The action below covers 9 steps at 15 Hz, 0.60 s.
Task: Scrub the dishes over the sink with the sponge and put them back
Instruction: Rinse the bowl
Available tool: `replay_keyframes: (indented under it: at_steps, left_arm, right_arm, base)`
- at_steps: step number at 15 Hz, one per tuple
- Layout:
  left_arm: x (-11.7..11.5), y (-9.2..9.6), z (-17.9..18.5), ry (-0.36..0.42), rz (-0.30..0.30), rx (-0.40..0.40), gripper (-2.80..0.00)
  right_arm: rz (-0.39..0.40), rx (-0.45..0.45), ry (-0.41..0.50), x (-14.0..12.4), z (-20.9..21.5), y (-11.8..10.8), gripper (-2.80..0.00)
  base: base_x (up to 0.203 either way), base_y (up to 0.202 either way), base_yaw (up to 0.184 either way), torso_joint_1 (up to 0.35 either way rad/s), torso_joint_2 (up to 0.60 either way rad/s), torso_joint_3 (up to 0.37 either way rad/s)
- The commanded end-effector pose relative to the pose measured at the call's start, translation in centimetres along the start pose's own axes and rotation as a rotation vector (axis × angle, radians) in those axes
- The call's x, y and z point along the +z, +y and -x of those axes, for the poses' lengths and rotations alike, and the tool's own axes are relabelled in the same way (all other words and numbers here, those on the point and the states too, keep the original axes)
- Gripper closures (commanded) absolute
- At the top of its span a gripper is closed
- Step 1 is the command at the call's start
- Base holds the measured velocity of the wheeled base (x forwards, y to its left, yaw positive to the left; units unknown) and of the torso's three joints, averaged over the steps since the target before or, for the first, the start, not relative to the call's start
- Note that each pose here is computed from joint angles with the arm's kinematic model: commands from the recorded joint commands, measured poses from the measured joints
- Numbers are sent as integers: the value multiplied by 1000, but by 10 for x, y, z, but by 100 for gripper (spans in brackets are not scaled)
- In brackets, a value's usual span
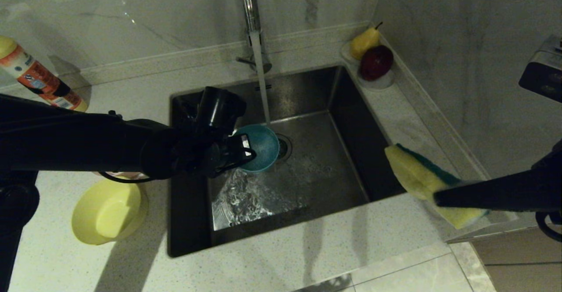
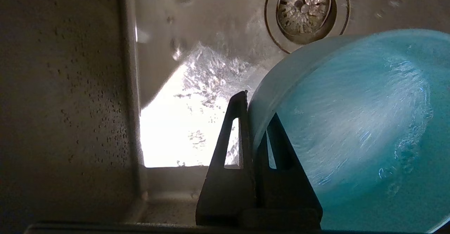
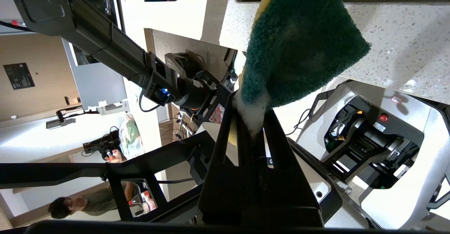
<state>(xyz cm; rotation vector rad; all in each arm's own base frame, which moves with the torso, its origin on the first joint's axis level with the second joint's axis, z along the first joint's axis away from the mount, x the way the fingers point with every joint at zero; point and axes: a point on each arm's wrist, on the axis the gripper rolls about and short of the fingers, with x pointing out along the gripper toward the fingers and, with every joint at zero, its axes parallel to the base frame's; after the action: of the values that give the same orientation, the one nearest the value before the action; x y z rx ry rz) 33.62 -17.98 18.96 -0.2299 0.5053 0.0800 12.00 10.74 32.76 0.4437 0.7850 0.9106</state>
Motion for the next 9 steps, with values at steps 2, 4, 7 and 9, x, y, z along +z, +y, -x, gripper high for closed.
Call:
replay_keyframes:
  at_steps: [2,4,7,9]
  left_arm:
    - [-1,1,-1,3,3,7,0]
    - [-2,3,-4,4,4,15,0]
    - [-1,8,-11,5,10,39,0]
    - [1,13,-18,2,19,54,0]
  right_arm:
    - [-2,4,0,0,2,1,0]
    - [-2,4,2,-1,1,1,0]
    - [-6,-1,9,-2,-1,-1,0]
    - [-7,-2,9,-2,0,-1,0]
  base:
    - [0,0,0,0,0,0]
    - [0,0,0,0,0,0]
    - [0,0,0,0,0,0]
    - [0,0,0,0,0,0]
